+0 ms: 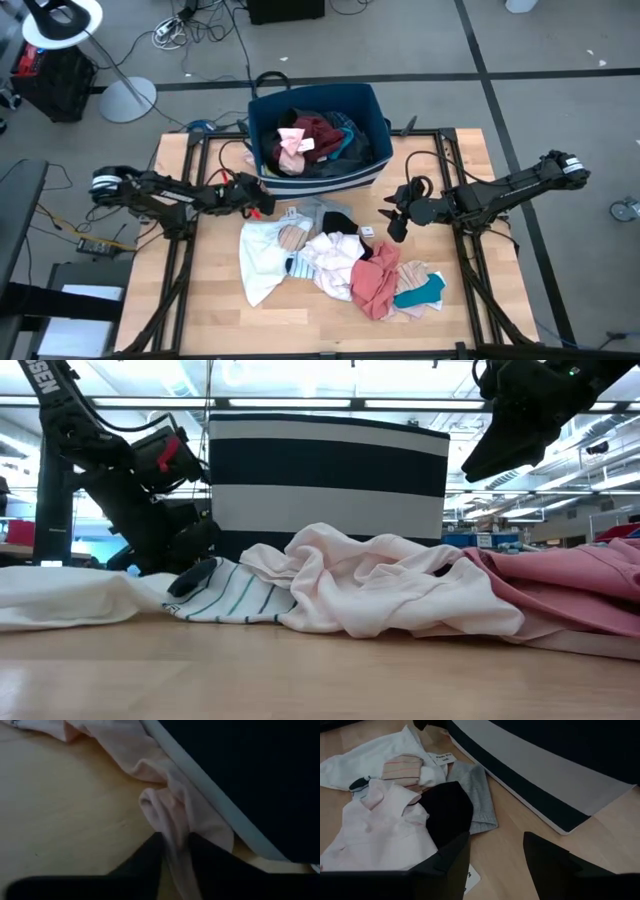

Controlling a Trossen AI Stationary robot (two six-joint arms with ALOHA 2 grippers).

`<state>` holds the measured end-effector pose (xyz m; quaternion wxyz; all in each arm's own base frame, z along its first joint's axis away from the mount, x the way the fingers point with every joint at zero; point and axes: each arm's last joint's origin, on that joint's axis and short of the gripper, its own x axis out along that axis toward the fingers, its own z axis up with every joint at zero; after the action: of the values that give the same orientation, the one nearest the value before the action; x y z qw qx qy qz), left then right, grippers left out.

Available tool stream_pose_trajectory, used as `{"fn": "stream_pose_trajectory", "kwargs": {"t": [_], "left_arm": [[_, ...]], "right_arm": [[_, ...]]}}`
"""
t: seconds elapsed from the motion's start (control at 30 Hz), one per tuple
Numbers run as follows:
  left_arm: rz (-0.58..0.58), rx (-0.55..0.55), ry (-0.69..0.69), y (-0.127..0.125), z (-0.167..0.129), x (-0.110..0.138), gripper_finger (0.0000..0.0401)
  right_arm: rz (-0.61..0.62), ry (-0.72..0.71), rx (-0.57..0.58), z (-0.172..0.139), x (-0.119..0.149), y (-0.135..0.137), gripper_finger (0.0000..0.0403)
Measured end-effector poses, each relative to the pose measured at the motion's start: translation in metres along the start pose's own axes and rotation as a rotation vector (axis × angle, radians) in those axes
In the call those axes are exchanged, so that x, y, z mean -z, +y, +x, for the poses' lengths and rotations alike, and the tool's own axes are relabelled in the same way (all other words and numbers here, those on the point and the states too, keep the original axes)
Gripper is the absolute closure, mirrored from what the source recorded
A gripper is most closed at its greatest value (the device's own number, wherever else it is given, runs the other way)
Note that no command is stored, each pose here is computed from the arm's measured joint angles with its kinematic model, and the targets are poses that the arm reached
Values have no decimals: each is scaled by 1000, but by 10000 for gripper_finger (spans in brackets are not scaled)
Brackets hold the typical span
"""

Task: Sort clothes
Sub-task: Put the pink sock into the blue laundry bin

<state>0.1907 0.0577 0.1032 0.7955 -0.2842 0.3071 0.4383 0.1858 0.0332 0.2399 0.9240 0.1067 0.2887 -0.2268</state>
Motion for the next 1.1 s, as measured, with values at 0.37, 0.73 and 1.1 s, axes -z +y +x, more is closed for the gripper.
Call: {"fn": "stream_pose_trajectory", "kwargs": {"t": [0.37,0.73,1.1], "left_arm": [[72,116,55,-11,-35,-21,399],[262,126,5,-48,-122,-68,400],[373,169,-217,-70,-207,-136,401]], "right_arm": [[-1,0,0,0,0,0,218],[-2,3,1,0,0,0,218],[-1,1,0,0,0,0,218]]}}
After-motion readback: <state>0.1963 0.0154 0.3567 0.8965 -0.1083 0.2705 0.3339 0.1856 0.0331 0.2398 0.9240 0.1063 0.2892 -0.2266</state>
